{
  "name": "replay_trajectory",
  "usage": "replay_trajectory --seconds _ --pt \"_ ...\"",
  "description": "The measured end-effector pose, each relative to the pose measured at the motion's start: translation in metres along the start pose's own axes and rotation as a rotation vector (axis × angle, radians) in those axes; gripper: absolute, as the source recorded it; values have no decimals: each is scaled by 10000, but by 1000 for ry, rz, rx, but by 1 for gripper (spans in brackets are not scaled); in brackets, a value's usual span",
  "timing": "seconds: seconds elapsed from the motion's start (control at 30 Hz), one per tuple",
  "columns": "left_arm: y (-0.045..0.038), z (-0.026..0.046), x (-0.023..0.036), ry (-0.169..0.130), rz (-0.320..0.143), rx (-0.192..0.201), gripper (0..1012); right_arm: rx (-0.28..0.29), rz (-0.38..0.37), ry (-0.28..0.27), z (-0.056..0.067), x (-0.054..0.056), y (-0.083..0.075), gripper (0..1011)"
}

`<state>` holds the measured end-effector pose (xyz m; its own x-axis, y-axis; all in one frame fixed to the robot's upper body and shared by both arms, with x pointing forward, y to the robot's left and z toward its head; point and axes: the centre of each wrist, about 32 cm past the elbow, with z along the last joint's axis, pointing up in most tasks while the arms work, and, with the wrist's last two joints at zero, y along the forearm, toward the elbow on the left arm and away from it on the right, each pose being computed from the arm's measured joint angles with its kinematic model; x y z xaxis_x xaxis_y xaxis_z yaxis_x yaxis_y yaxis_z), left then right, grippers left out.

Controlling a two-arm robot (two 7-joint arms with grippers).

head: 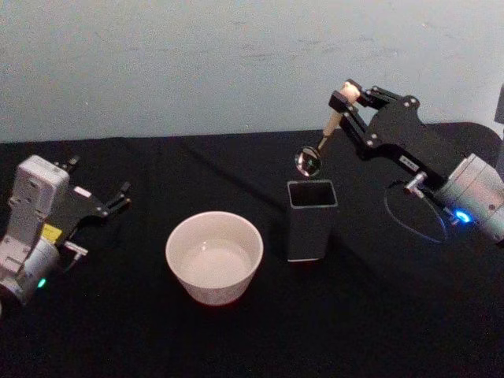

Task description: Pick up the stirring spoon with one hand, stir inside the cup, then place it back in its original position.

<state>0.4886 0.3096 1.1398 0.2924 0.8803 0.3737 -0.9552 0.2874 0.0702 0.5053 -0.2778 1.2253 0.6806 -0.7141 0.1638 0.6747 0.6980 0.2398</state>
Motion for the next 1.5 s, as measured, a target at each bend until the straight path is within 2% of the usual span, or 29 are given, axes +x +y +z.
replay_trajectory --seconds 0.2,0.4,0.53,0.87,0.97,1.1,1.27,1.5 --pt "0 0 0 0 0 0 1001 36 21 1 16 -19 105 214" --pt "0 0 0 0 0 0 1001 38 68 13 -56 -81 222 214" --pt "0 0 0 0 0 0 1001 34 134 27 -156 -183 323 214" --pt "0 0 0 0 0 0 1001 27 237 36 -340 -359 424 214" --pt "0 0 0 0 0 0 1001 17 269 30 -428 -407 447 214" --pt "0 0 0 0 0 0 1001 4 290 21 -518 -445 464 214" --pt "0 0 0 0 0 0 1001 -19 315 3 -702 -514 497 214" --pt "0 0 0 0 0 0 1001 -35 329 -18 -849 -569 537 214"
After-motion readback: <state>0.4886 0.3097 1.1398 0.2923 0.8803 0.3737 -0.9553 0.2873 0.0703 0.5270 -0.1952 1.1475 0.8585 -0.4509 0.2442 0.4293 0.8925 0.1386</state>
